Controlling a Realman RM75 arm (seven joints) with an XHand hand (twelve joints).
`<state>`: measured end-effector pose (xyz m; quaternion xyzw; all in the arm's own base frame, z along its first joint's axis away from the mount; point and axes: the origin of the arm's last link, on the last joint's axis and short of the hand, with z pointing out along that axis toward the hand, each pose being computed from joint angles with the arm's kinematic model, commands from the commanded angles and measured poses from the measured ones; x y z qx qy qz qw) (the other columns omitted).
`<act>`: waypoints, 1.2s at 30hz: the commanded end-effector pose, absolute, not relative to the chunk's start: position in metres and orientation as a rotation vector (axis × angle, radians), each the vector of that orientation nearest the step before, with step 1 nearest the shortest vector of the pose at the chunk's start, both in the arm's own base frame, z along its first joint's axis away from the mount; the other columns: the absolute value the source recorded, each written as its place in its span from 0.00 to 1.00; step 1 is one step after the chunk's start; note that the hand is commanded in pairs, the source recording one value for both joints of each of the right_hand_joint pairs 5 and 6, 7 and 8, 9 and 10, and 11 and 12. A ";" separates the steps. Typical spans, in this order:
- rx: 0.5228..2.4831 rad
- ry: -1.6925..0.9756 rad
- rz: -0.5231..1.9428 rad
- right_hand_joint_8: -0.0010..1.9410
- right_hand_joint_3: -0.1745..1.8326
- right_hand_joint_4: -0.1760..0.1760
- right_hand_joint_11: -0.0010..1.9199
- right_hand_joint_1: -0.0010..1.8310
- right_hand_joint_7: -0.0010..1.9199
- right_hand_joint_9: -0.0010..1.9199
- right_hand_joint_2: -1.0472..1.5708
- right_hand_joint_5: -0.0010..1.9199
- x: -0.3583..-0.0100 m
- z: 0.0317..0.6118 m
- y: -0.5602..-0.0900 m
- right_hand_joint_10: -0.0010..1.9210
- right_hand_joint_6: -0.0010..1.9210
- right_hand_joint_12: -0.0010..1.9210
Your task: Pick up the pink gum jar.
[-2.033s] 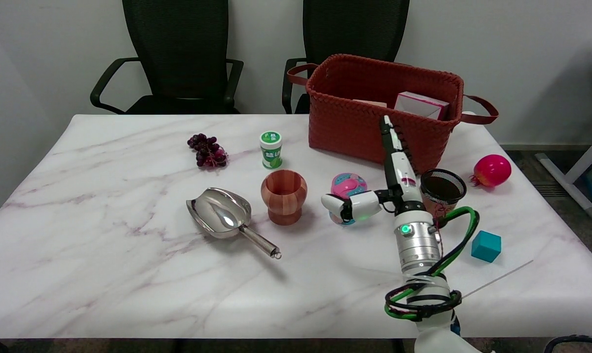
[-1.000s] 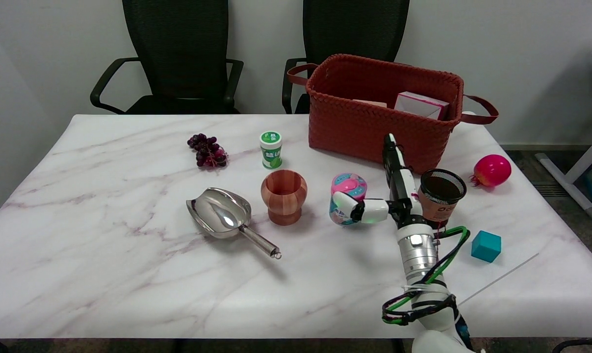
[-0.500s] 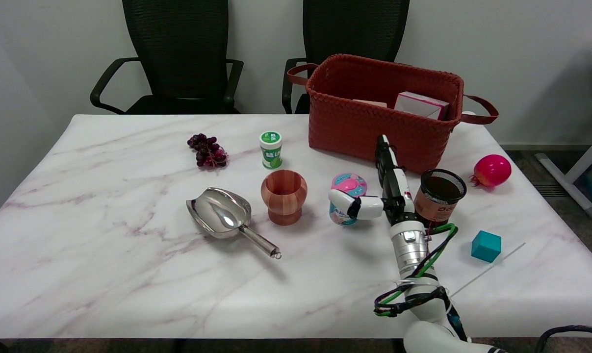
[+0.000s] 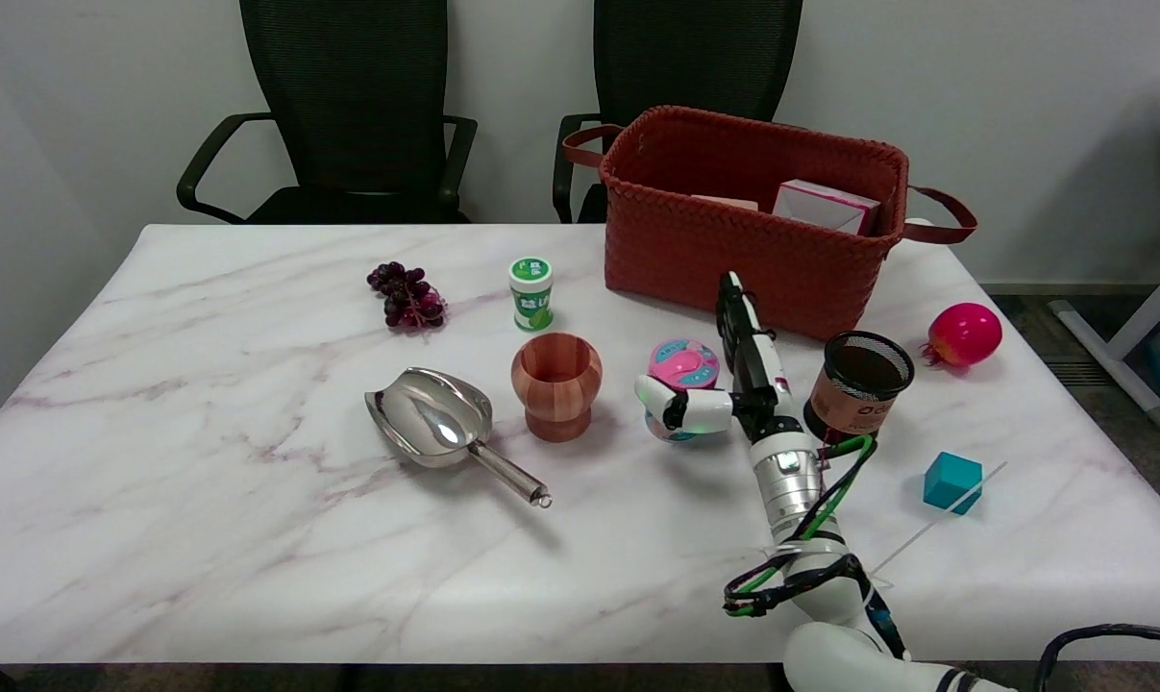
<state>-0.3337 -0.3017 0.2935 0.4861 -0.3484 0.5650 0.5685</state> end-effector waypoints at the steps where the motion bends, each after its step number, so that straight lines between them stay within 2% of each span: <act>1: 1.141 -0.868 1.284 0.00 0.58 0.50 0.00 0.72 0.00 0.00 0.44 0.00 -0.344 0.291 -0.309 0.00 0.00 0.00; 25: 1.101 -0.928 1.262 0.00 0.67 0.50 0.00 0.71 0.00 0.02 0.45 0.00 -0.361 0.283 -0.310 0.02 0.00 0.00; 30: 1.103 -0.919 1.263 0.05 0.68 0.50 0.00 0.71 0.05 0.05 0.45 0.00 -0.360 0.284 -0.313 0.05 0.00 0.00; 36: 1.099 -0.915 1.267 0.19 0.69 0.50 0.00 0.70 0.19 0.14 0.47 0.00 -0.360 0.283 -0.315 0.14 0.00 0.00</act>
